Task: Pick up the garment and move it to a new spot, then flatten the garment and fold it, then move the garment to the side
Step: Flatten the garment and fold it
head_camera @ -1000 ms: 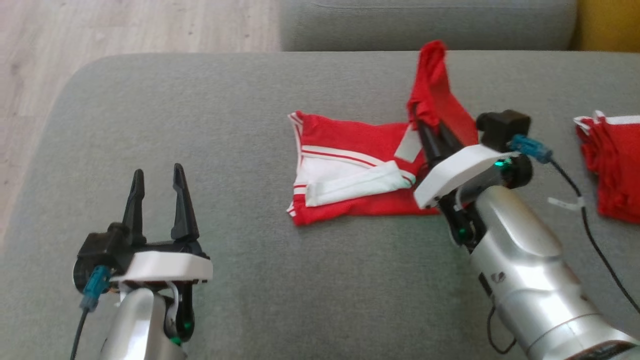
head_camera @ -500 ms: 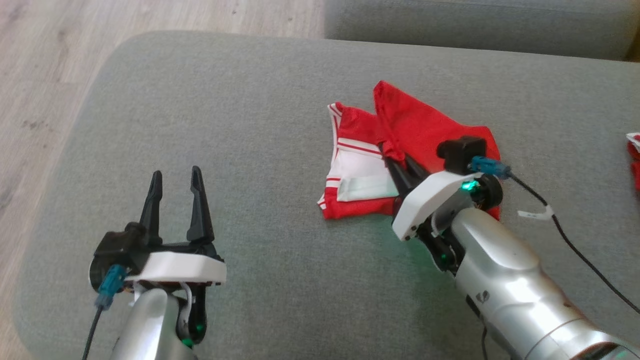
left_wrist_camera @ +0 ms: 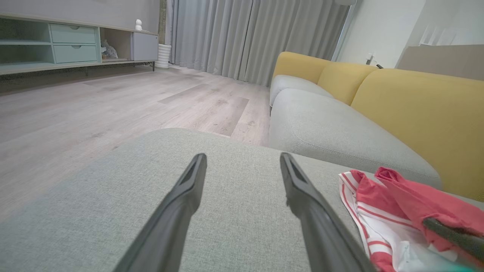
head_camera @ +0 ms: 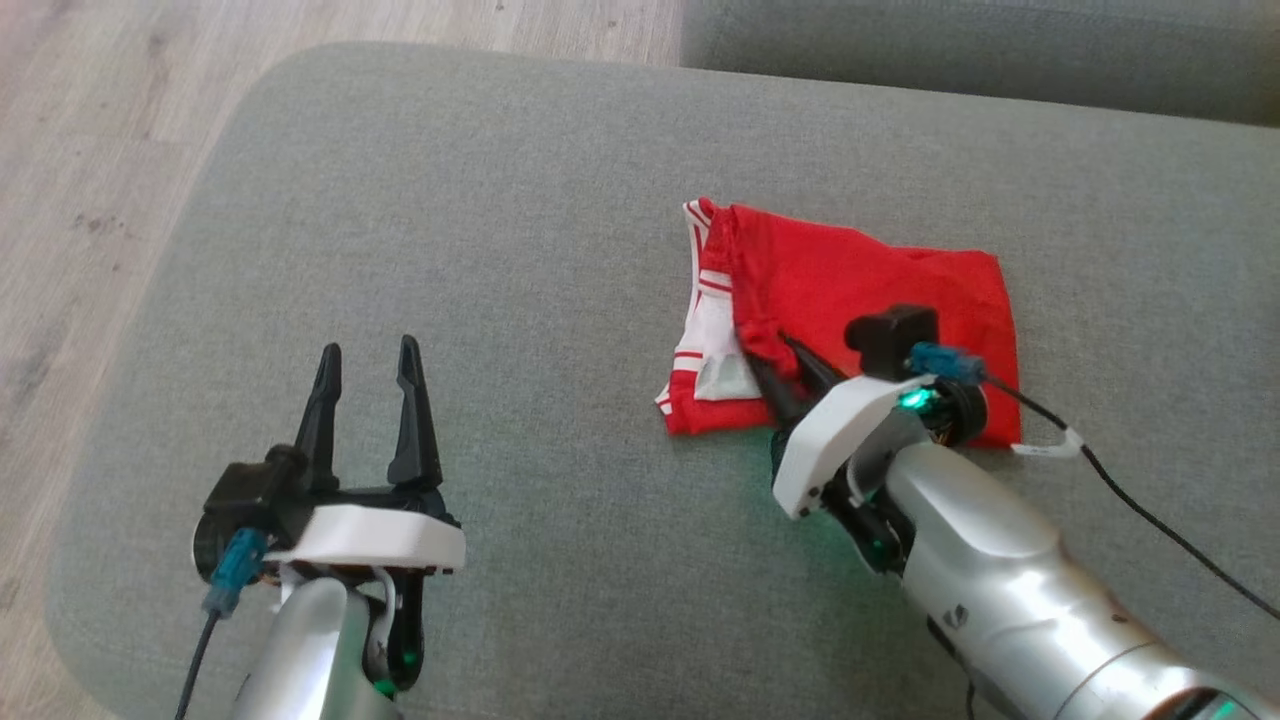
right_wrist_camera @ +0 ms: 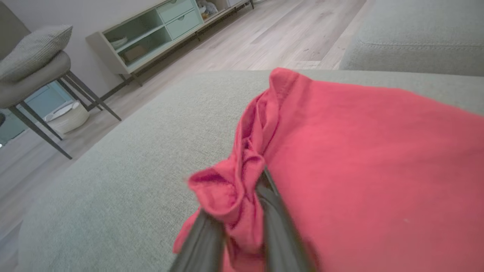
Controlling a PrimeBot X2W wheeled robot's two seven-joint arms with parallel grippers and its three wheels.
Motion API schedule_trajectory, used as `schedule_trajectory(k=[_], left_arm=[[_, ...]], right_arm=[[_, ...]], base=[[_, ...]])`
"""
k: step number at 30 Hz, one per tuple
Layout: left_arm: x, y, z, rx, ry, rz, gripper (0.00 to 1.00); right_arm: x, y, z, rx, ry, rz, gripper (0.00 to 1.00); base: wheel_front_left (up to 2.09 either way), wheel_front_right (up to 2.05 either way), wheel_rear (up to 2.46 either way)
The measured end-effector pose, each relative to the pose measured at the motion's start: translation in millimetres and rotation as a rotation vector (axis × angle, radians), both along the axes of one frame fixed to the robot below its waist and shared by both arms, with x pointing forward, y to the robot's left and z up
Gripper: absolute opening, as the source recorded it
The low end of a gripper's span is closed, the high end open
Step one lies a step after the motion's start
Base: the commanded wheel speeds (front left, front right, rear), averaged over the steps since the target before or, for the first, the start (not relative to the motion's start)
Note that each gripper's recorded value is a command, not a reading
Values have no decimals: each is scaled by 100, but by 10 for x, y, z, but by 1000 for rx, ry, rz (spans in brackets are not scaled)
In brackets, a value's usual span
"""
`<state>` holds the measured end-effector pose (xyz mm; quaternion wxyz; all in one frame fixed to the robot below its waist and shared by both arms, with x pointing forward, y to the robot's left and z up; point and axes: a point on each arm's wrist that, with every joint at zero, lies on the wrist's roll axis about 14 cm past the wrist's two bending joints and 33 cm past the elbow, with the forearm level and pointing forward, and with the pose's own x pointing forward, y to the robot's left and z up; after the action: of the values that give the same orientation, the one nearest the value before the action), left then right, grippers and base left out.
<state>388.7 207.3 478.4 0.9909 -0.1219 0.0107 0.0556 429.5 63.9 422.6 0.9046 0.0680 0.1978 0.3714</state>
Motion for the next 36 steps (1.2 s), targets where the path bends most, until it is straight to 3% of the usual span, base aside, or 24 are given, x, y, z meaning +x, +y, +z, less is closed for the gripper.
schedule_trajectory(k=[3, 7, 11, 15, 23, 30, 36], left_arm=[[-5, -4, 5, -4, -1, 0, 100], [16, -46, 39, -6, -12, -12, 100], [76, -151, 82, 20, -25, -49, 100], [150, -239, 155, 34, -49, -75, 100], [286, -475, 214, 27, -75, -137, 100], [250, -641, 86, 18, -42, -186, 100], [238, -636, 29, 24, -27, -185, 100]], right_arm=[[-58, 43, 10, -15, -12, 33, 100], [-161, 231, 291, 60, -61, 87, 100], [-155, 185, 486, 118, -106, 61, 100], [-45, -16, 638, 100, -203, 12, 100], [423, -959, 1109, 69, -402, -286, 100], [139, -1928, 744, 7, -367, -571, 100], [-98, -2334, 693, -18, -380, -693, 100]], base=[[0, 0, 0], [0, 0, 0], [0, 0, 0], [0, 0, 0], [0, 0, 0], [0, 0, 0], [0, 0, 0]])
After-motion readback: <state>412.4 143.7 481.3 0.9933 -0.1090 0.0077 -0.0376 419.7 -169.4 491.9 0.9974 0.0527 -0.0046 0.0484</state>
